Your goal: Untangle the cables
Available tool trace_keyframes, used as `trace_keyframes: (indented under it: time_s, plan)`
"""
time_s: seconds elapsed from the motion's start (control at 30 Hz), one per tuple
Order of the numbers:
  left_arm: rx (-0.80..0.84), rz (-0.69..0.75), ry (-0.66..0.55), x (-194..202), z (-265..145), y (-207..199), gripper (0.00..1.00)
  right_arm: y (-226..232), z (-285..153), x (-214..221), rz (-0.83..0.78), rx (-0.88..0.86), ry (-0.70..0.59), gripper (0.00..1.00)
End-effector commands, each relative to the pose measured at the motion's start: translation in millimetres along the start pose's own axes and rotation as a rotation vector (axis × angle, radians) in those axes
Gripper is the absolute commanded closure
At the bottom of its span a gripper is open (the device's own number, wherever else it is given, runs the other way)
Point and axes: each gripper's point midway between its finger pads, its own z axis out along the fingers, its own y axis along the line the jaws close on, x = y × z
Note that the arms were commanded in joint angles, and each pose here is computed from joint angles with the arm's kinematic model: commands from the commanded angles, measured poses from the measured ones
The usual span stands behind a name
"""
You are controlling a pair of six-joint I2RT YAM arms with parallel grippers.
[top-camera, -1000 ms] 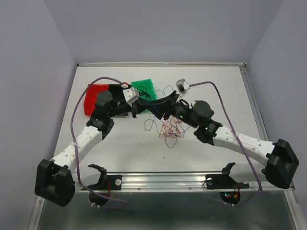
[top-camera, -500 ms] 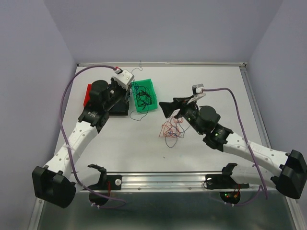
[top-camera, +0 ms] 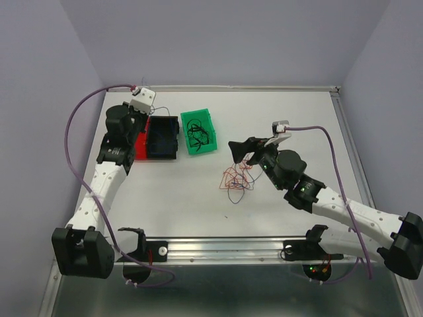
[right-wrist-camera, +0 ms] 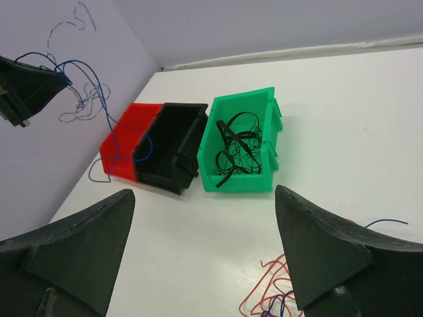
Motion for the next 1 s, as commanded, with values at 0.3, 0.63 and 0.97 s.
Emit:
trace_keyframes:
  time_s: [0.3, 0.63, 0.97]
  plan:
    - [0.072, 0.098, 0.015, 17.4, 39.6, 11.5, 1.0, -3.7, -4.2, -5.2, -0.007, 0.012, -0.033, 0.09]
    - [0.168, 0.081, 0.255, 96.1, 94.6, -23.9, 1.0, -5.6, -6.2, -5.8, -0.006, 0.017, -0.037, 0.09]
    - [0.244, 0.003, 0.52, 157.1, 119.7, -55.7, 1.0, -7.4, -5.0, -4.2, -0.01, 0.026, -0.032, 0.09]
